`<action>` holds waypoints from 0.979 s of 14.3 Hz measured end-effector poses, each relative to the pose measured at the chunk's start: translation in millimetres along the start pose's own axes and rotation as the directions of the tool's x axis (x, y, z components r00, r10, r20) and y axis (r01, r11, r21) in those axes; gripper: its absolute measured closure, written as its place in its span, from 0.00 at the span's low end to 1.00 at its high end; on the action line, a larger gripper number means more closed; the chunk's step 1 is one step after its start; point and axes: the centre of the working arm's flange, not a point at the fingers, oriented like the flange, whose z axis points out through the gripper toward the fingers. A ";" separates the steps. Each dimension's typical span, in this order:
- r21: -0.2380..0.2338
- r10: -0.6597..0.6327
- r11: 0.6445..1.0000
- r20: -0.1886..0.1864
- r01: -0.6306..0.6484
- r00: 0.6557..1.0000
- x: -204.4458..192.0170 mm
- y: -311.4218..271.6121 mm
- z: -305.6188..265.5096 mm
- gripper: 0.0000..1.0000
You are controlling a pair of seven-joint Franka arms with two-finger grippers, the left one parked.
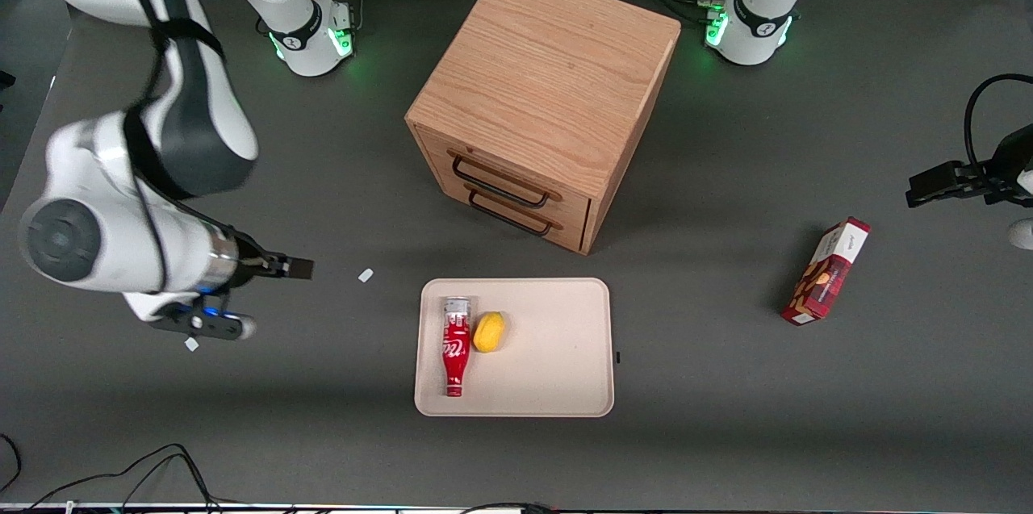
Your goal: Place coke bottle on tray
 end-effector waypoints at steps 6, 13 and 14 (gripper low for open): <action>0.026 -0.034 0.999 -0.017 0.035 0.999 -47.0 57.0 -31.6 0.00; 0.044 0.002 0.999 -0.097 0.003 0.995 -99.8 91.1 -51.0 0.00; 0.046 0.005 0.999 -0.099 -0.001 0.995 -100.3 93.4 -52.0 0.00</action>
